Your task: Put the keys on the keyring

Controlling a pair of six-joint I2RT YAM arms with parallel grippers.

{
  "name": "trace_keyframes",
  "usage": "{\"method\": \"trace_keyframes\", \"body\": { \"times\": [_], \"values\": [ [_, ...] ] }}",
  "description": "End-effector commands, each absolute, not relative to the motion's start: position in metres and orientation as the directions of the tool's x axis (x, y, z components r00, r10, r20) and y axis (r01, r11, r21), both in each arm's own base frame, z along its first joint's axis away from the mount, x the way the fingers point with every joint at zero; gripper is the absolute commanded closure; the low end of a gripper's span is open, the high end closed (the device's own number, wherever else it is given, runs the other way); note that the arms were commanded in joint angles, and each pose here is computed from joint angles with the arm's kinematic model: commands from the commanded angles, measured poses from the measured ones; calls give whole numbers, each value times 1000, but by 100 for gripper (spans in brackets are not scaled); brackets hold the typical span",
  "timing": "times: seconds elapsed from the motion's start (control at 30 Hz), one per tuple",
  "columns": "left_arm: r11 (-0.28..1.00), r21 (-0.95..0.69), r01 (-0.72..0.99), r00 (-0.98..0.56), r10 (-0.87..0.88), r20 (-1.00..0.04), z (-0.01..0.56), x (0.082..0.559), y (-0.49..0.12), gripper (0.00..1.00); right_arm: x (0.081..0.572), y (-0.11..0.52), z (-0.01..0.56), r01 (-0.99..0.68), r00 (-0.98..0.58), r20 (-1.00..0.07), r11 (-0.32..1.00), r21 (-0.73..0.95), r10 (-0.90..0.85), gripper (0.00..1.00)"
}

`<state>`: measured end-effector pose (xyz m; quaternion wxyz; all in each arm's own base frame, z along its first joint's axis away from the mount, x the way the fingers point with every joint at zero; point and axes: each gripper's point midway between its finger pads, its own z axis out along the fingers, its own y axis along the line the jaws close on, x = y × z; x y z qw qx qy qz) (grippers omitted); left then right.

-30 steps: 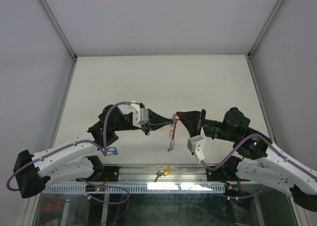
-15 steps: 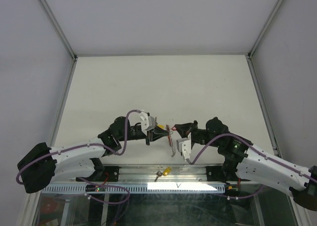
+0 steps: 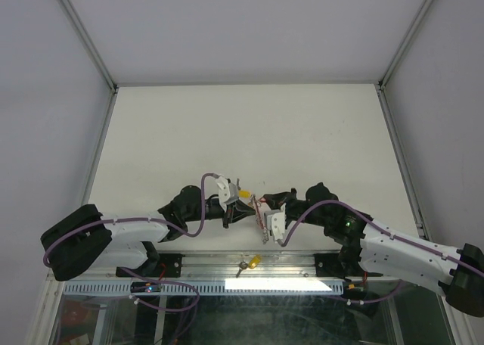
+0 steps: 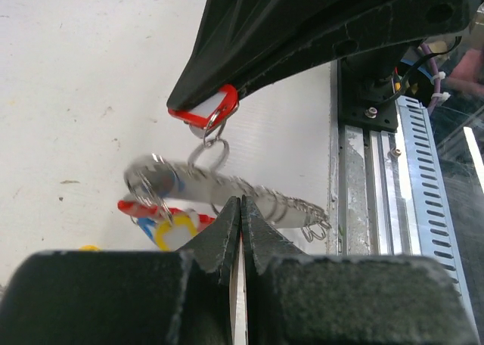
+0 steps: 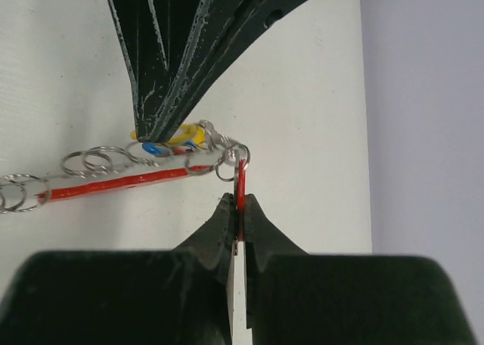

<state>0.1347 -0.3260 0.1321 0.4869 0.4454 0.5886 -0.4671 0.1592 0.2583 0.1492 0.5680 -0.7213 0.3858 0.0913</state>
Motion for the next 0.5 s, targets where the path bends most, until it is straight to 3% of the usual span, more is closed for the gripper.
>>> {"method": "trace_keyframes", "body": {
  "times": [0.0,0.37,0.47],
  "values": [
    [211,-103,972,-103,-9,-995,148,146,-324,100,166,263,169,-639,693,-581,11,-769,-427,100],
    [213,-61,975,-58,-21,-998,155,147,-319,100,162,260,173,-637,698,-584,13,-771,-415,100],
    [221,-27,975,-21,-30,-999,158,148,-317,82,162,261,173,-635,703,-581,4,-772,-411,100]
  ]
}}
